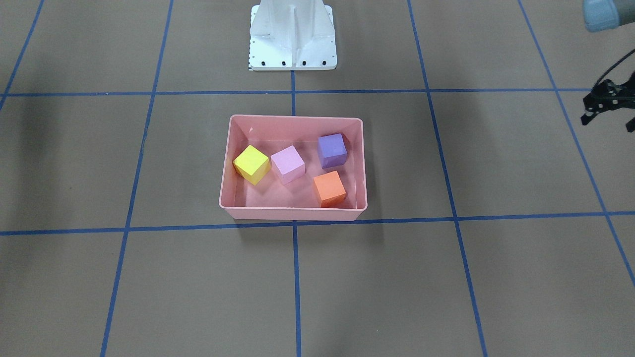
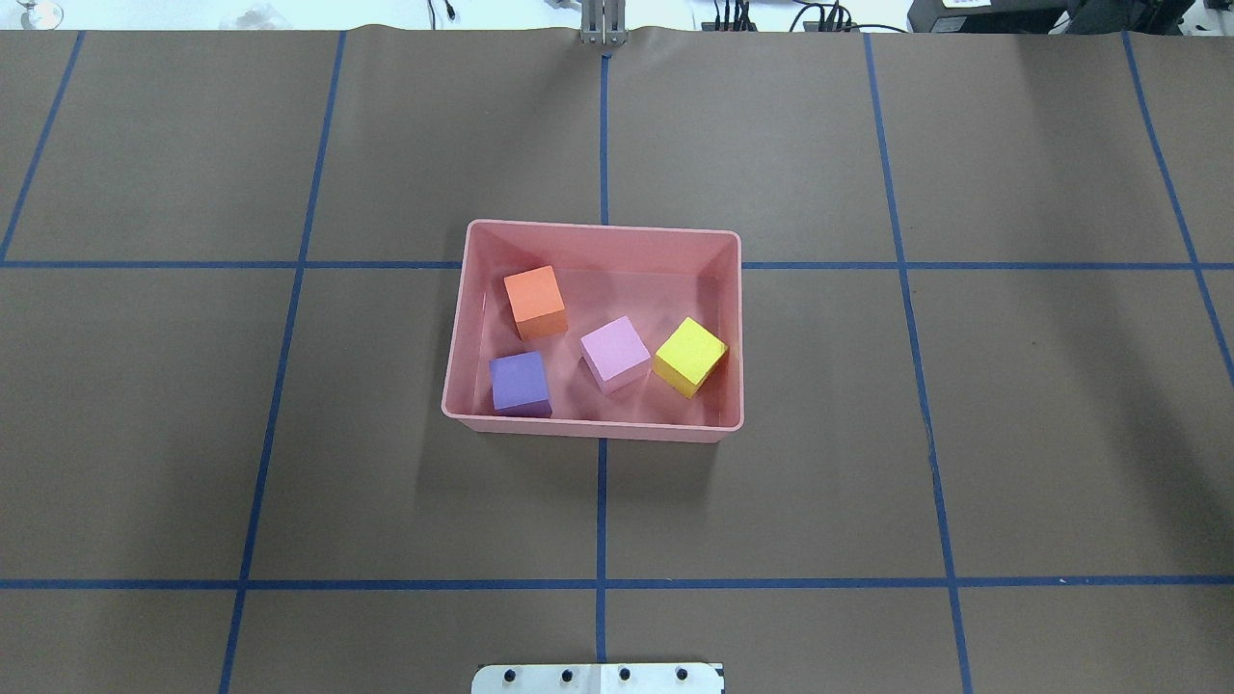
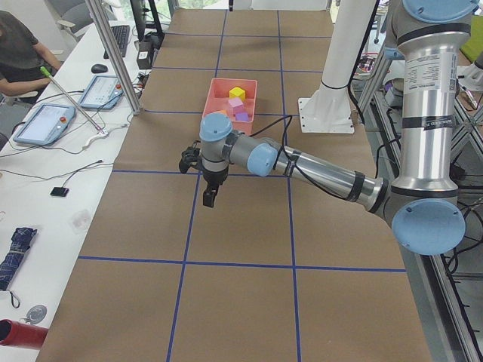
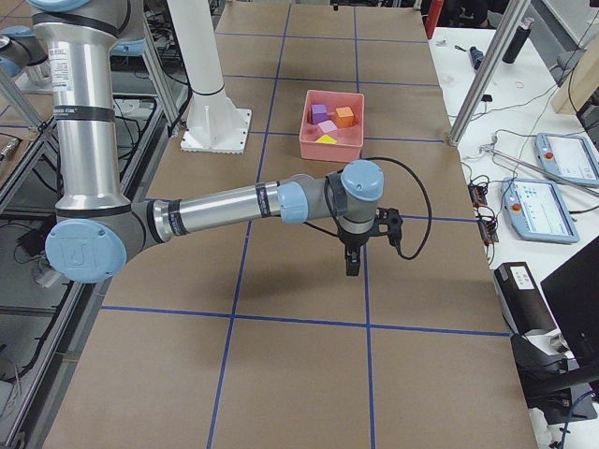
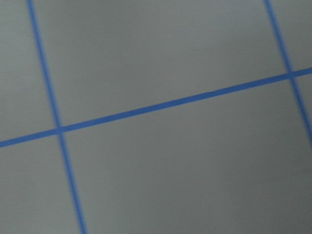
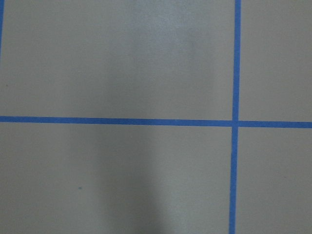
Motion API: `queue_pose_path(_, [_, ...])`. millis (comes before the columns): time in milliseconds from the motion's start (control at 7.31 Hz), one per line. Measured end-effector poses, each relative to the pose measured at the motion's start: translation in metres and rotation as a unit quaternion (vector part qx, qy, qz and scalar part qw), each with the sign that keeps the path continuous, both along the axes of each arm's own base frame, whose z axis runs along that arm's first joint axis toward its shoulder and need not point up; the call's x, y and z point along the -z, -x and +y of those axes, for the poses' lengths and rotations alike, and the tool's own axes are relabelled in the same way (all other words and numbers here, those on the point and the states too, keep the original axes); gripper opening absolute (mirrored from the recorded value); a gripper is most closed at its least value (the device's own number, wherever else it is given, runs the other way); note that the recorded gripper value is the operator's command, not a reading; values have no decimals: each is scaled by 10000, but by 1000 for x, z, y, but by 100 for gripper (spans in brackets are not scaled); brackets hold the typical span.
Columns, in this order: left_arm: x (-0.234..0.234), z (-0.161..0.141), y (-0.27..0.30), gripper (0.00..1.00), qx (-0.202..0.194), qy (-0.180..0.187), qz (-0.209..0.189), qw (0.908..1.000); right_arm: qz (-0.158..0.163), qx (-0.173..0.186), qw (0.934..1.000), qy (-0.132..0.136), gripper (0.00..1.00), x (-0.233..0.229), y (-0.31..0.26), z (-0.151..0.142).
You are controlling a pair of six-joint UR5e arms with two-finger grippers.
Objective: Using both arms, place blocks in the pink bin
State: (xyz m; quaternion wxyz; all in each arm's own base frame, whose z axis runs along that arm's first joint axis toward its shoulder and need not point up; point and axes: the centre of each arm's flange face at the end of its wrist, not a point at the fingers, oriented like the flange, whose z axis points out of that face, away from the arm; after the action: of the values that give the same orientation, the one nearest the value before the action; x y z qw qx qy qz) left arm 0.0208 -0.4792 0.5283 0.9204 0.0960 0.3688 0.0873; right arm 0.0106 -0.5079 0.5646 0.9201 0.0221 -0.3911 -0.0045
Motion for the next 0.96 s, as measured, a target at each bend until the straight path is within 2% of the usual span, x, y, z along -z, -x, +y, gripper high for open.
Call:
queue_pose_path(137, [-30,-3,28,100,28,69,-31,10000,-52,63,9999,71,100,-18,-6,7])
queue_pose_path(410, [-61,-11,49,100,97,484,63,9988,-92,101,9998,148,100,-33,-10,18])
queue_pose_path(684, [-65,-11,58,100,171,788,328,9962,-93,113,9998,126,100,-35,-10,19])
queue_pose_path(958, [-68,-9,64,100,277,911,383,9947,-84,112,9998,104,100,-40,-10,21])
